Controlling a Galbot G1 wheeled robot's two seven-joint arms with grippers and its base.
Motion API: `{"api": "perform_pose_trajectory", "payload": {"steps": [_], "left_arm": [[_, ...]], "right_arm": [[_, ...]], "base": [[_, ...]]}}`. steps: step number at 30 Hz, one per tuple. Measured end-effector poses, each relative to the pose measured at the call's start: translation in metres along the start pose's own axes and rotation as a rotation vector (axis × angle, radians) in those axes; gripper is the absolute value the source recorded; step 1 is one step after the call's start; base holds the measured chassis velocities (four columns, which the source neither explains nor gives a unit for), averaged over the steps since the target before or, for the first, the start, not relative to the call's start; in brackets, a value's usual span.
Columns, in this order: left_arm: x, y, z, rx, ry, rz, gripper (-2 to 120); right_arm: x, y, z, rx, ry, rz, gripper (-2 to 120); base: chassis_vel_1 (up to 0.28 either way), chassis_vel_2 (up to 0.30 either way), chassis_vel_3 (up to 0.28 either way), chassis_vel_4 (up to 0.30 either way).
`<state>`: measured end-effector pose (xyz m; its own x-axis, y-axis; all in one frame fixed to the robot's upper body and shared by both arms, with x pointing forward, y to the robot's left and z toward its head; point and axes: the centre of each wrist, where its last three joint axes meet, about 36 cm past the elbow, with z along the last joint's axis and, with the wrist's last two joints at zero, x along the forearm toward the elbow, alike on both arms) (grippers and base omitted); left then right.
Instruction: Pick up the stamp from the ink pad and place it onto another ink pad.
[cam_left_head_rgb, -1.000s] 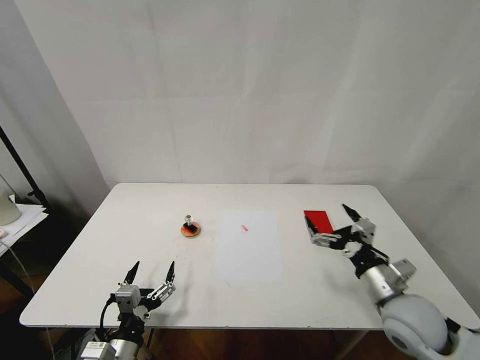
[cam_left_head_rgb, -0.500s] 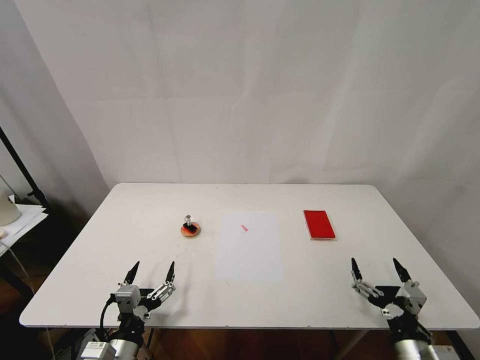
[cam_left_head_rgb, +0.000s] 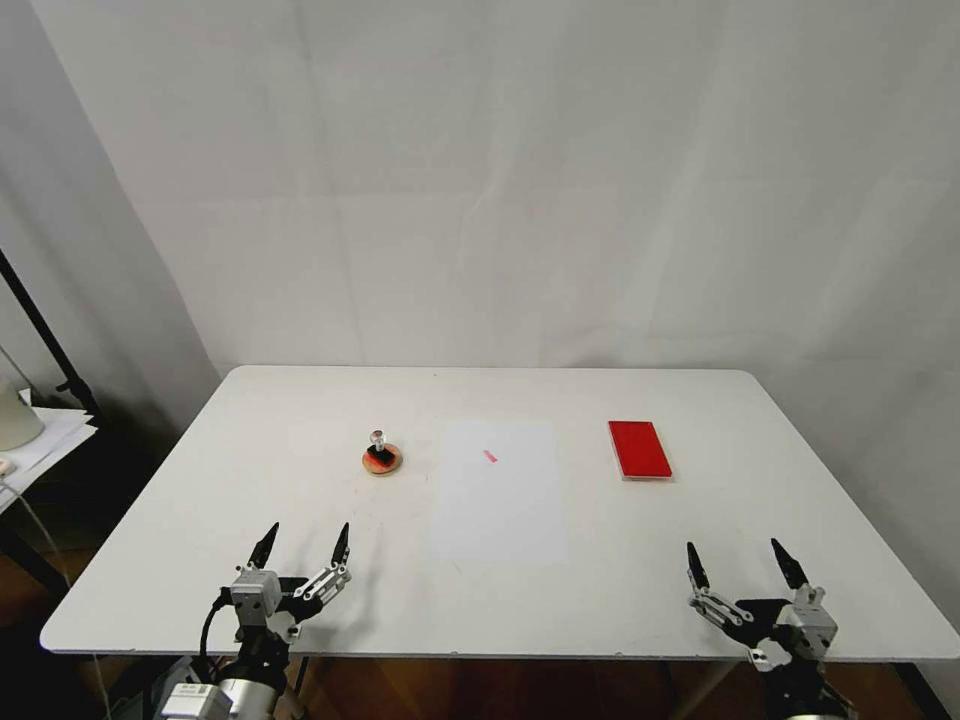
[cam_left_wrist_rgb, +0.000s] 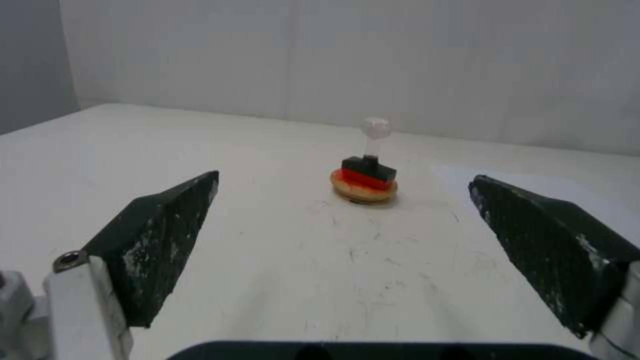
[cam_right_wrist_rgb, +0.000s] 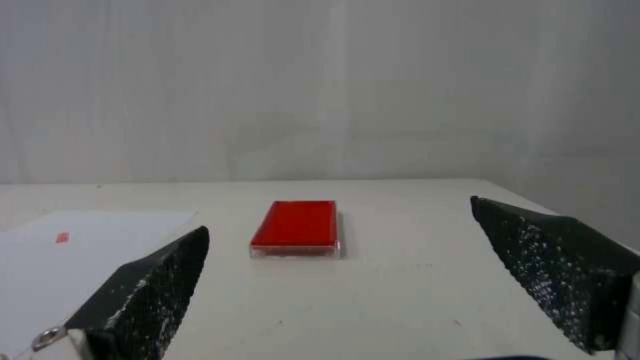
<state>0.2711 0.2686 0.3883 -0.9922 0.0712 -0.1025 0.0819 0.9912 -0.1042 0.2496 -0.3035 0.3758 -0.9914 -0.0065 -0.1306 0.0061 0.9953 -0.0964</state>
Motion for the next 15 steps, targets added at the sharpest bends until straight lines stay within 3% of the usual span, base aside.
{"api": "perform_pose_trajectory", "payload": {"steps": [15], "left_arm": [[0.0,0.0,0.0,0.0,0.0,0.0,100]], "right_arm": [[-0.0011,-0.0006,0.001,0.022,0.019,-0.013,100]], "base": [[0.0,0.0,0.0,0.0]]}}
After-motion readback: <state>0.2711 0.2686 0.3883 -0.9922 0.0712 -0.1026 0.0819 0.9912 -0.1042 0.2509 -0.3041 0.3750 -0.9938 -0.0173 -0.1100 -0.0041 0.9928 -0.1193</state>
